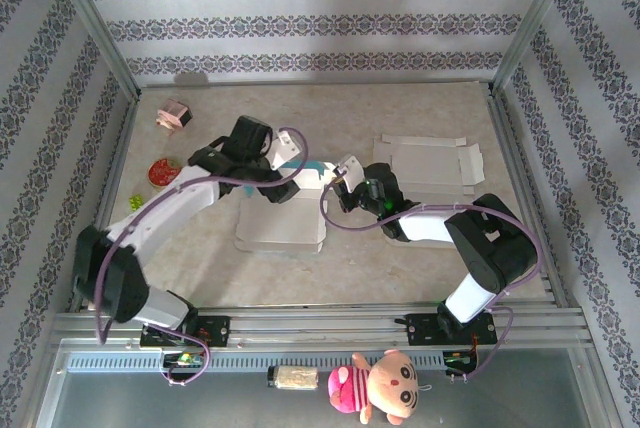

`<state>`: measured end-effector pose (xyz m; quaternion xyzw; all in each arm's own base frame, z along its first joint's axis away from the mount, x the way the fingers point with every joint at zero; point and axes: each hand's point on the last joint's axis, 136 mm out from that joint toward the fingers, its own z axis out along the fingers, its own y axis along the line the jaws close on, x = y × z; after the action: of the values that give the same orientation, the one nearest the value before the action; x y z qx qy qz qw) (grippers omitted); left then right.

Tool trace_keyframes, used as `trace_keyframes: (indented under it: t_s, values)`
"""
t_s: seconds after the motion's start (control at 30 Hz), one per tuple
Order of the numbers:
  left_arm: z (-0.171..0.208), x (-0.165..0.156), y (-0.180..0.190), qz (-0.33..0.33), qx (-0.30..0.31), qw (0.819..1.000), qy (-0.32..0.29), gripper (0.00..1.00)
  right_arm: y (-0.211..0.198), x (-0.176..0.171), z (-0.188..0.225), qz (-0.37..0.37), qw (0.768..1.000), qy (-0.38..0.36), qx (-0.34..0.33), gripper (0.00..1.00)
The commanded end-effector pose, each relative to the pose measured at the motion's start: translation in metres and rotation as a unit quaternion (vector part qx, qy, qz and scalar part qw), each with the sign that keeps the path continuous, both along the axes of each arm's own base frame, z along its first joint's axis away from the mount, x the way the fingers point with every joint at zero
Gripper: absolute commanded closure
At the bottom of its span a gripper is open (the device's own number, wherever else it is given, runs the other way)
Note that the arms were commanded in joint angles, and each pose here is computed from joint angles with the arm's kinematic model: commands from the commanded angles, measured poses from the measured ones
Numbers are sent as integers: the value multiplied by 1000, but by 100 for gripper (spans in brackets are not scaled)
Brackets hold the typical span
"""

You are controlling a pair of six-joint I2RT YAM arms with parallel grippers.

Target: Fold the paper box

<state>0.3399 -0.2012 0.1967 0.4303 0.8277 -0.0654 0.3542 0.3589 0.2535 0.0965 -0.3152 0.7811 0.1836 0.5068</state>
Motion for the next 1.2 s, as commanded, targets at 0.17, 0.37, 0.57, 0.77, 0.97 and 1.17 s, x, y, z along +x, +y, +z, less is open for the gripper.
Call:
trace_keyframes:
  t_s: [0.17, 0.37, 0.57, 0.77, 0.97, 1.17]
  values:
    - [-6, -14, 0, -121, 61, 990, -29, 1, 10, 10, 15, 14, 999, -24, 20, 96]
    - [-40, 20, -1, -132, 122, 984, -13, 0, 13, 9, 17, 21, 999, -20, 30, 96]
    - [-55, 43, -3, -116, 118, 986, -22, 0, 15, 7, 17, 30, 999, -19, 30, 96]
    - [-67, 40, 2, -96, 119, 988, 6, 28, 15, 9, 19, 25, 999, -19, 32, 96]
    - [-67, 33, 4, -35, 88, 994, 56, 47, 5, 24, 18, -31, 999, -17, 20, 95]
    - [-74, 35, 3, 38, 55, 994, 92, 64, 8, 29, 17, -58, 998, -19, 6, 95]
